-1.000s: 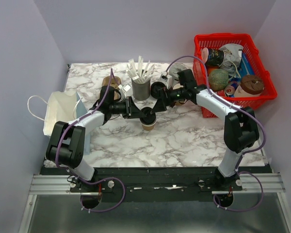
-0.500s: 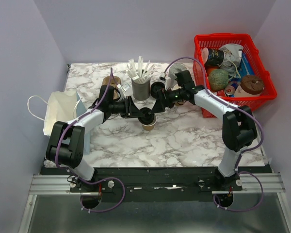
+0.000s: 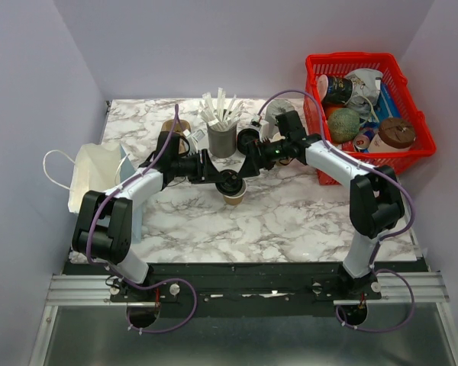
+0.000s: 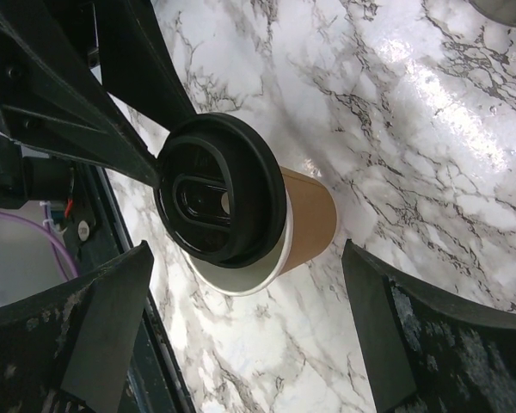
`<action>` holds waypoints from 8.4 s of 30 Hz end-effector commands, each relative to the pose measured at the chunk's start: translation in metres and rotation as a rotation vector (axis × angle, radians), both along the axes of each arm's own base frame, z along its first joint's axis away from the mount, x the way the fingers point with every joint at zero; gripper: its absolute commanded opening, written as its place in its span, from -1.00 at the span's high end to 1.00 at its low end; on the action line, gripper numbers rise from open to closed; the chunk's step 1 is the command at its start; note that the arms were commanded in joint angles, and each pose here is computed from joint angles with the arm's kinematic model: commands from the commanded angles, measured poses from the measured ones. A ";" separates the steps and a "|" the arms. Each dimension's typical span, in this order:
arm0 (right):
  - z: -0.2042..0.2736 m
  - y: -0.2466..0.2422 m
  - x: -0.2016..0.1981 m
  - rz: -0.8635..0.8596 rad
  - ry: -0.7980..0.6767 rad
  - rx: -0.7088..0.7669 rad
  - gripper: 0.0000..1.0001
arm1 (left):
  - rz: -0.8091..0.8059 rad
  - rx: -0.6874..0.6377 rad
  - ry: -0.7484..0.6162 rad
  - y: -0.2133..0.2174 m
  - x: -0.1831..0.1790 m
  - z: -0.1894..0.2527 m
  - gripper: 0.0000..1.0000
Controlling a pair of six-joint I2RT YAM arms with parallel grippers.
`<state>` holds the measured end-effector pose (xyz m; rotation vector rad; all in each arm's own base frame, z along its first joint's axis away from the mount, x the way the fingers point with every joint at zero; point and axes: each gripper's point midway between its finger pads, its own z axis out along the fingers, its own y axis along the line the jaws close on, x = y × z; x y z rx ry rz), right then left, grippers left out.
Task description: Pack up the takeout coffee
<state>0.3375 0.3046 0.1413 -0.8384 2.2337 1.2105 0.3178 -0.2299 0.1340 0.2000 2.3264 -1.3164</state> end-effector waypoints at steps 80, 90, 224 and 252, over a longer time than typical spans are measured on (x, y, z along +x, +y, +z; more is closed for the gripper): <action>-0.054 -0.007 -0.023 0.071 0.118 -0.077 -0.91 | -0.134 -0.033 -0.042 -0.016 -0.007 -0.004 -0.19; -0.067 -0.004 -0.023 0.079 0.173 -0.072 -0.86 | -0.082 0.018 0.075 -0.012 -0.004 -0.048 0.01; 0.165 -0.130 -0.043 0.012 -0.646 -0.397 -0.90 | 0.169 0.908 -0.128 0.176 0.207 -0.023 -0.01; 0.153 -0.132 -0.041 0.029 -0.632 -0.427 -0.92 | 0.140 0.864 -0.045 0.179 0.199 -0.051 -0.01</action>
